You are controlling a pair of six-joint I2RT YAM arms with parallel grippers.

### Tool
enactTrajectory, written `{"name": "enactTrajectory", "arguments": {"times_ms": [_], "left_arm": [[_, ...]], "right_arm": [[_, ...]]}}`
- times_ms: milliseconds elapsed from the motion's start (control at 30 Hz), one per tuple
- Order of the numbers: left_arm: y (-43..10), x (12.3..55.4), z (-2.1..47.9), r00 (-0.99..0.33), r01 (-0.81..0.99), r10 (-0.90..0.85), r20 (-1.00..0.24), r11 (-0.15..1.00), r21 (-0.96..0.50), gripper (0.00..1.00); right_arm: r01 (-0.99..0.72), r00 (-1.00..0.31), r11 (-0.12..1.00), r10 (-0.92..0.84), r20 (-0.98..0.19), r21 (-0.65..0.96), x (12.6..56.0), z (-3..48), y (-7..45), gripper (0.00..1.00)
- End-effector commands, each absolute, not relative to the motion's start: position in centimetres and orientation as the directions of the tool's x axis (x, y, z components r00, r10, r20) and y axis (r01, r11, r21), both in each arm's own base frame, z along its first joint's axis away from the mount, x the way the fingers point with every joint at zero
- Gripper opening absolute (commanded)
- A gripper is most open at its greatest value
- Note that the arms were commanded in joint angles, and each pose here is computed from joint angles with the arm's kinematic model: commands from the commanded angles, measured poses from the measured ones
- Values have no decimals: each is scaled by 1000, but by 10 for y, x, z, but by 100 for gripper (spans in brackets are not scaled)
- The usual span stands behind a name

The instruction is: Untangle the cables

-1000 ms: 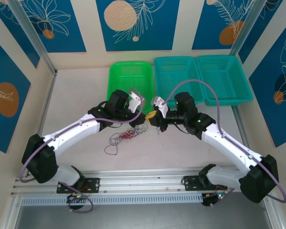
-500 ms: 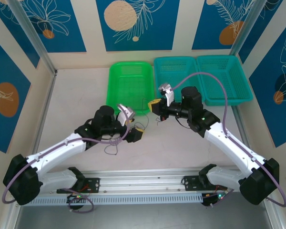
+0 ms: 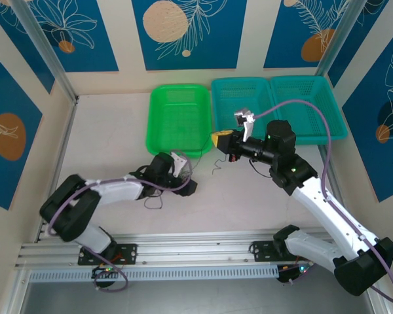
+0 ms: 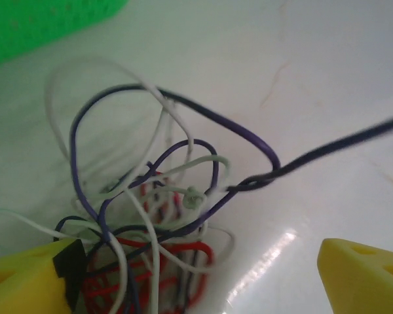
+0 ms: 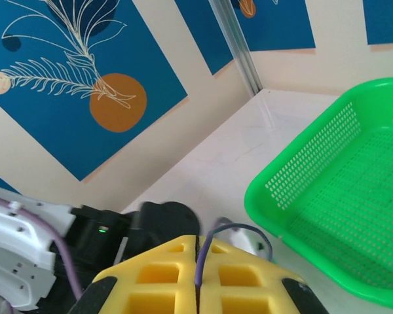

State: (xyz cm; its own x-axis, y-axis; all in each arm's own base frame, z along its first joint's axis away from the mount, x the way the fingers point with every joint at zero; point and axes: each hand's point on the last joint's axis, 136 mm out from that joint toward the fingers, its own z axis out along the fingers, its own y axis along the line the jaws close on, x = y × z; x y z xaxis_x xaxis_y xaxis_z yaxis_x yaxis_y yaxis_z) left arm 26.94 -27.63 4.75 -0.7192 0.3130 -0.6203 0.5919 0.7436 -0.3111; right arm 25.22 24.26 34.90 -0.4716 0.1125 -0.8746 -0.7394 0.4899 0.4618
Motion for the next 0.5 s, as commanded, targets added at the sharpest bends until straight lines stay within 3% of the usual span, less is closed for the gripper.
{"name": "enactTrajectory", "arguments": {"times_ms": [0, 167, 233, 333, 467], "left_arm": [[-273, 273, 28, -775, 540, 314, -548, 780, -317, 80], [-242, 262, -9, -839, 458, 336, -428, 861, -222, 45], [-220, 257, -22, -861, 420, 348, -370, 897, -134, 36], [-189, 249, -34, -888, 375, 356, -291, 927, -10, 34], [-169, 241, -40, -906, 340, 340, -254, 939, 44, 35]], "right_arm": [[-733, -493, 448, 167, -854, 511, 247, 370, 242, 0], [-700, -467, 487, 241, -851, 522, 250, 400, 229, 0], [-688, -441, 505, 279, -853, 521, 252, 417, 221, 0], [-660, -405, 528, 350, -845, 535, 256, 445, 204, 0], [-626, -343, 539, 459, -820, 564, 263, 490, 174, 0]]}}
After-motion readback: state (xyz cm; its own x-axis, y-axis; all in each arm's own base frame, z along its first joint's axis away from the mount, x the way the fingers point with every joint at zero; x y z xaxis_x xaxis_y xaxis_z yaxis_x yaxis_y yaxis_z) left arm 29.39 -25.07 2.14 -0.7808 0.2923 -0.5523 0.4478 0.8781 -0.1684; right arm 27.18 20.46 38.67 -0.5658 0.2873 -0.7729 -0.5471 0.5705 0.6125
